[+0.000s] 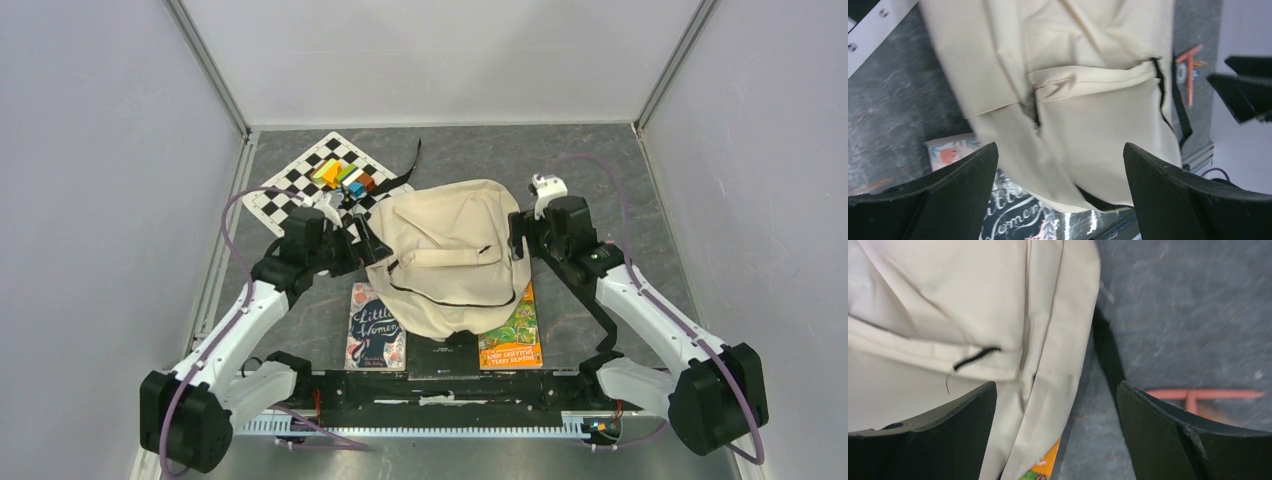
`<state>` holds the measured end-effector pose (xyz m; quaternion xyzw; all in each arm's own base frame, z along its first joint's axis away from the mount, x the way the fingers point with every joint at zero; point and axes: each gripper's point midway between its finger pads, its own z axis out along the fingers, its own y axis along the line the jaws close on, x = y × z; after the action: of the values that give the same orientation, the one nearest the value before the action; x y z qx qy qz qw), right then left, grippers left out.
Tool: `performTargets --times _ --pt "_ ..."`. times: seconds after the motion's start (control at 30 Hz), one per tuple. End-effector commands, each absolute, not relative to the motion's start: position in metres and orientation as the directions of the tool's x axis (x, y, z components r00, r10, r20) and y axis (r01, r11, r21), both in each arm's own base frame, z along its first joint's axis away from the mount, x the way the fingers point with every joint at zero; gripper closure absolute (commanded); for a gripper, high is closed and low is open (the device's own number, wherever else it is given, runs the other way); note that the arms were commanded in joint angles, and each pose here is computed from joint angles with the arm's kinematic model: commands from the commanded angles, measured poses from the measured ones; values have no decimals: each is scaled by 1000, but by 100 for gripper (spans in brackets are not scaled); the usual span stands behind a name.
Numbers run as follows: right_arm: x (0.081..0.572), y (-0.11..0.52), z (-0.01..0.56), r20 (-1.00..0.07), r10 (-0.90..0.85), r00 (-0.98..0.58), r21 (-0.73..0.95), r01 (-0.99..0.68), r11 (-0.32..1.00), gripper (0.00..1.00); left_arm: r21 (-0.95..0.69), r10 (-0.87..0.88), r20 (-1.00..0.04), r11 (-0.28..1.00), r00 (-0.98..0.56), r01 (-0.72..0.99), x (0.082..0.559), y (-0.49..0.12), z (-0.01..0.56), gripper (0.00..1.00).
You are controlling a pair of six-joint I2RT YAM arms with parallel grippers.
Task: Pack the student bag
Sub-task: Adjust the student bag at the center of the board.
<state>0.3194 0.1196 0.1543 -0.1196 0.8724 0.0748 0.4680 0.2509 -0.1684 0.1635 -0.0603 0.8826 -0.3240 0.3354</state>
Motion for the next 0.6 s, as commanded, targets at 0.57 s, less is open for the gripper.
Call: performTargets --times 0.57 --pt "284 131 72 -740 -35 -672 186 -255 949 14 -575 -406 -487 815 -773 -66 295 -144 77 29"
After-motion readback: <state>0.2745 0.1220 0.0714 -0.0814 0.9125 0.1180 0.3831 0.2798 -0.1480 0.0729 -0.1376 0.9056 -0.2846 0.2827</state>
